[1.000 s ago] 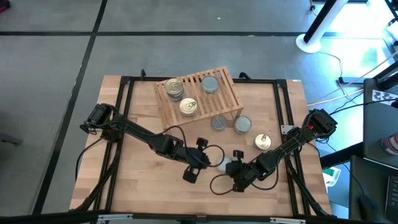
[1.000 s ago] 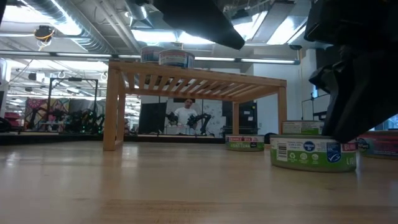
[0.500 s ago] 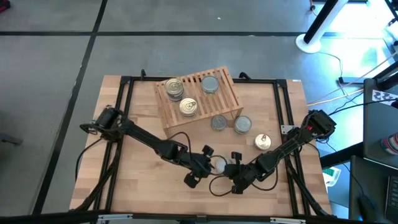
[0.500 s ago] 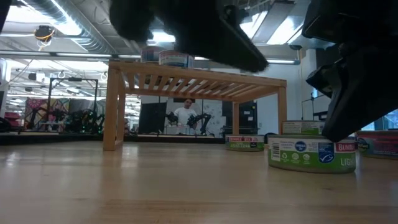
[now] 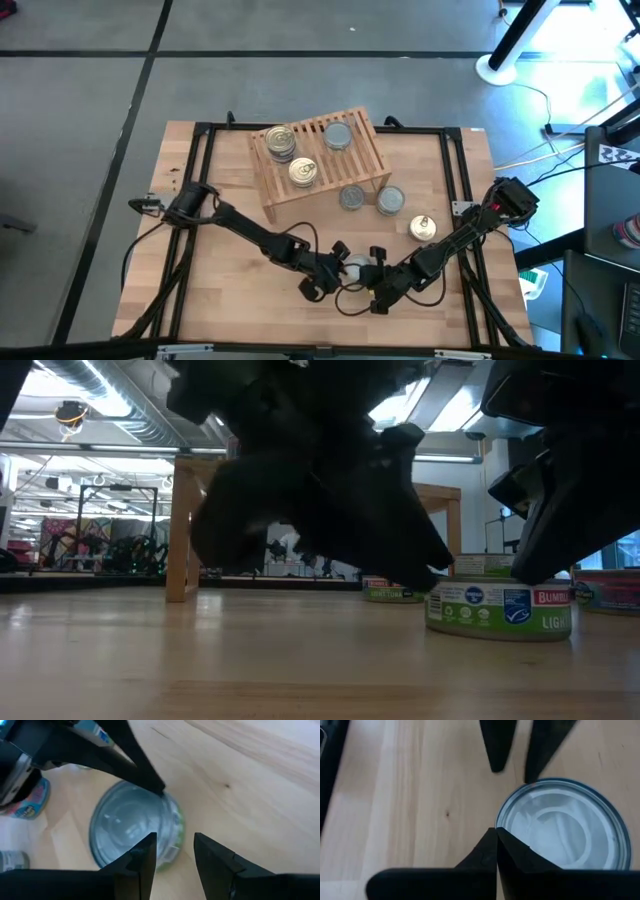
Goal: Stack canned seafood by type on shelf
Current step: Stack the green tuna can on top of the green tuna can on the shelf
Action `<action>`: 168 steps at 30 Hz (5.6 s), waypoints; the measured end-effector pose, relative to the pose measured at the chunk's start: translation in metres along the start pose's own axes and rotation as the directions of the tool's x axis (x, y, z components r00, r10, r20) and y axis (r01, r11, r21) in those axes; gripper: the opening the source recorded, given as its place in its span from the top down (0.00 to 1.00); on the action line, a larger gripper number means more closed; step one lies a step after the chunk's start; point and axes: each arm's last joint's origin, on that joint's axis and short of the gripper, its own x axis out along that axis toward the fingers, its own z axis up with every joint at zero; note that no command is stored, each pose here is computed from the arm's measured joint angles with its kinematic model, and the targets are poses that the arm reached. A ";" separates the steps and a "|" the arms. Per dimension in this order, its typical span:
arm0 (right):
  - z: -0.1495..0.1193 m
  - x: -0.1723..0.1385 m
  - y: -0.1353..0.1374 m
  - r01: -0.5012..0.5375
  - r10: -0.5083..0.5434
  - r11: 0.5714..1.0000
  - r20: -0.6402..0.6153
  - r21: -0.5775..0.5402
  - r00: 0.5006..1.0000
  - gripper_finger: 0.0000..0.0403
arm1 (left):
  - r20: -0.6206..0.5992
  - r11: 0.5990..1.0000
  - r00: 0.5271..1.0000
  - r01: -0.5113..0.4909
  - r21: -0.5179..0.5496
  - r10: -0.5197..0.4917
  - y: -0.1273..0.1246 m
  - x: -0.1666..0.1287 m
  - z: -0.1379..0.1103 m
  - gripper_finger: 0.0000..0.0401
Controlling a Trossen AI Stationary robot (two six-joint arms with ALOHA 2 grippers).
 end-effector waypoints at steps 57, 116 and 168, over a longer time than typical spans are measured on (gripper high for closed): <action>0.043 -0.008 0.006 -0.204 0.205 0.973 0.006 0.104 0.979 0.72 | -0.054 0.998 0.998 -0.014 0.054 0.017 -0.005 0.005 -0.005 1.00; 0.040 0.005 -0.024 -0.083 0.111 0.977 -0.136 0.194 0.984 0.67 | -0.102 0.974 0.995 -0.006 -0.228 -0.018 -0.019 0.004 -0.005 0.73; 0.045 0.031 -0.023 -0.013 -0.033 0.779 0.062 0.627 0.998 0.67 | -0.118 0.363 0.988 -0.073 -0.929 -0.103 -0.009 -0.028 0.004 0.46</action>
